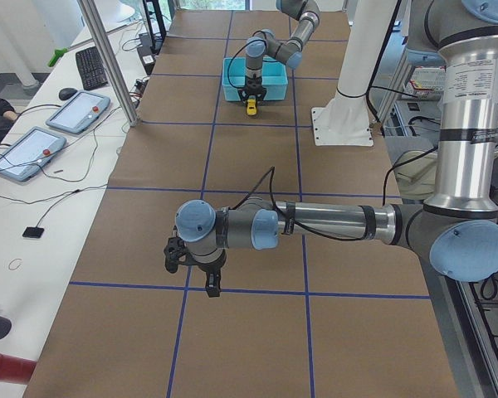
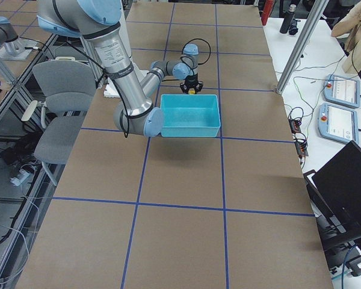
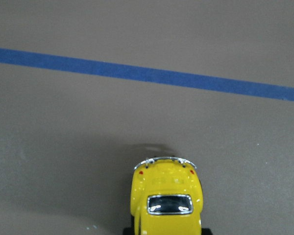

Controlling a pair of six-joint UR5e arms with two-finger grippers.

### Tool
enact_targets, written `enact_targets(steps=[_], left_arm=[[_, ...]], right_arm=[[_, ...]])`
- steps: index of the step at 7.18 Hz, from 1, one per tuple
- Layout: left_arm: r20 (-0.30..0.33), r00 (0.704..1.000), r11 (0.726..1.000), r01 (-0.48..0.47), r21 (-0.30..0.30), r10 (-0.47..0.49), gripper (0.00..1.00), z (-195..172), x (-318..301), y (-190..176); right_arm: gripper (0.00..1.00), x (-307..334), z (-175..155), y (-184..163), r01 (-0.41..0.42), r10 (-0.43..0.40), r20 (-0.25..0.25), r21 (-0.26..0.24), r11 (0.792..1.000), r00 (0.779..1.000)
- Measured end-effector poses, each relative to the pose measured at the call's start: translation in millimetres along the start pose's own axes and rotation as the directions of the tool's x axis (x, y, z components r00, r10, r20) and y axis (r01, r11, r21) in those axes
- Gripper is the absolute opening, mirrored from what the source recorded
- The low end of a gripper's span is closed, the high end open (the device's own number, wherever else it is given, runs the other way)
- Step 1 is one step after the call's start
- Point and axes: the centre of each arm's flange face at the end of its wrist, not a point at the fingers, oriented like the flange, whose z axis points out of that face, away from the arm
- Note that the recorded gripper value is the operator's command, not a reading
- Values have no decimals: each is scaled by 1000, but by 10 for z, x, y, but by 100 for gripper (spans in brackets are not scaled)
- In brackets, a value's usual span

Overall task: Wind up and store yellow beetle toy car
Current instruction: 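Lift the car with the right gripper and carry it over the bin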

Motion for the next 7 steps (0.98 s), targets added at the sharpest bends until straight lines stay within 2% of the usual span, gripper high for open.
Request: enact_targets(steps=[2,4,5,7], left_arm=[[-1,1000,1000,-2,3,2,100,-15,18,-2],[-1,1000,1000,-2,3,2,100,-21,25,-3],[-1,1000,1000,-2,3,2,100,-22,25,-3],[-1,1000,1000,-3,4,3,100,-27,31,-3]], right_arm=[[0,-130,-744,-84,-21,20,5,4,1000,1000],[0,-183,-1413,159,-60,60,-7,1,998,998],[0,-136,-1553,440,-76,76,-6,-6,997,997],[0,-144,-1496,1014,-30,31,12,-47,998,999]])
